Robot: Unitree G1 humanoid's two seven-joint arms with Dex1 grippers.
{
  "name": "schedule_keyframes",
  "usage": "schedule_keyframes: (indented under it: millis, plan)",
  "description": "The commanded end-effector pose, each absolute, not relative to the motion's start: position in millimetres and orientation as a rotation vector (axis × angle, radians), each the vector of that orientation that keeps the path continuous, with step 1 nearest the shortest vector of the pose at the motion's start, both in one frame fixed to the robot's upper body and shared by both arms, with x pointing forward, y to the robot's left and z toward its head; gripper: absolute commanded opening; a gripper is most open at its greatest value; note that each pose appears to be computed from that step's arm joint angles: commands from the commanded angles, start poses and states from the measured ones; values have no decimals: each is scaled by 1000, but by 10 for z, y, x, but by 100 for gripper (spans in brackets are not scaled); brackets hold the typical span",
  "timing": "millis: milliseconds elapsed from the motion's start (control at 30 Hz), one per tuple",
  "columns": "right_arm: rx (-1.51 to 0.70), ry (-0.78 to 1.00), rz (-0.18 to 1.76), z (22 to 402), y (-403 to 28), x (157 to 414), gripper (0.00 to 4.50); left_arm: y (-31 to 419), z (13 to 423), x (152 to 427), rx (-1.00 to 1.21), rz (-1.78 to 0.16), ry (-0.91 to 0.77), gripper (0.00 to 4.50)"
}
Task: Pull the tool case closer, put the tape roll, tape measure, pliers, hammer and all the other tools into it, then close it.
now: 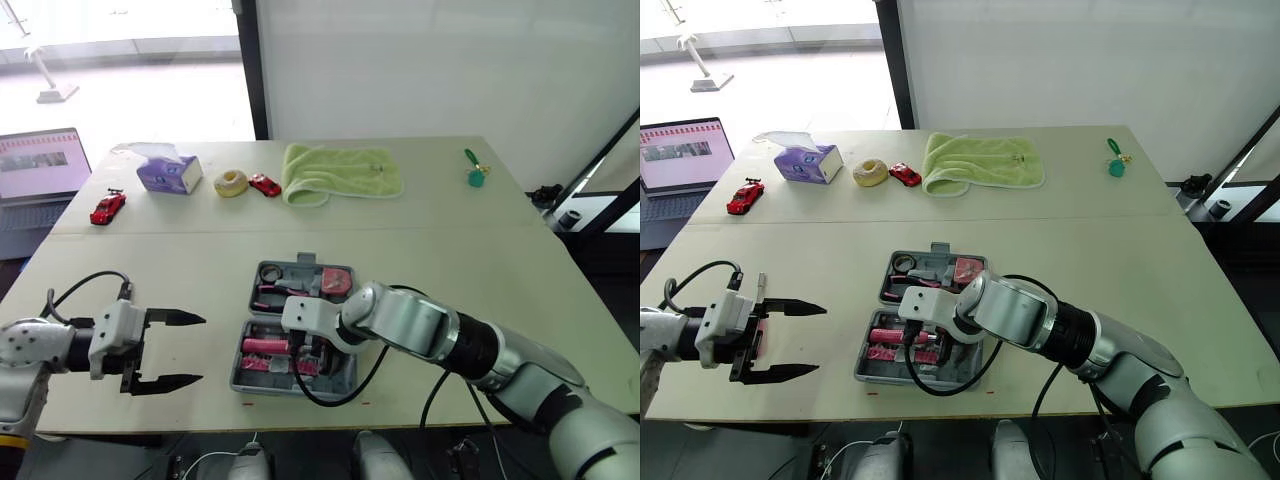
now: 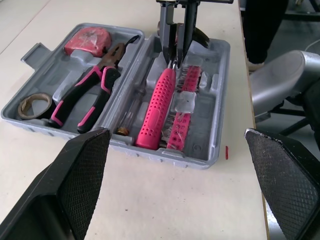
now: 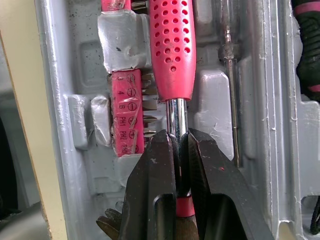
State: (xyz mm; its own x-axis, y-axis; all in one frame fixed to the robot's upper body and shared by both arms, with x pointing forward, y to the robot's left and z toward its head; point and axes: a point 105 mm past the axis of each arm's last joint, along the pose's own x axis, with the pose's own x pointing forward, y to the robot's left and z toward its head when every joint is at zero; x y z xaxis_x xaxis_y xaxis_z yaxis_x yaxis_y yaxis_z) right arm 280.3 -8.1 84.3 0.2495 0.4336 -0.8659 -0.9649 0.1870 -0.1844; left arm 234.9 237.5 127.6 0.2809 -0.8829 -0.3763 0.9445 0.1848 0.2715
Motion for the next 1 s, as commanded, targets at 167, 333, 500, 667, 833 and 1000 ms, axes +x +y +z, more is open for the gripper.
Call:
schedule_keyframes:
  millis: [167,333,500,667,833,1000]
  plan:
    - [-887,720,1101,905,-87,2885,119,2344,1342,2331,504,-1296,120,450]
    - [-881,711,1099,922,-85,2898,350,2336,1342,2335,500,-1293,120,450]
    - [-863,702,1119,983,-58,2859,442,2331,1335,2336,496,-1291,122,450]
    - [-817,677,1116,1018,13,2880,390,2326,1331,2345,498,-1290,122,450]
    - [-785,655,1135,1024,105,2868,171,2329,1328,2352,501,-1286,123,450]
    - [-782,654,1145,977,162,2865,11,2333,1328,2351,505,-1282,124,450]
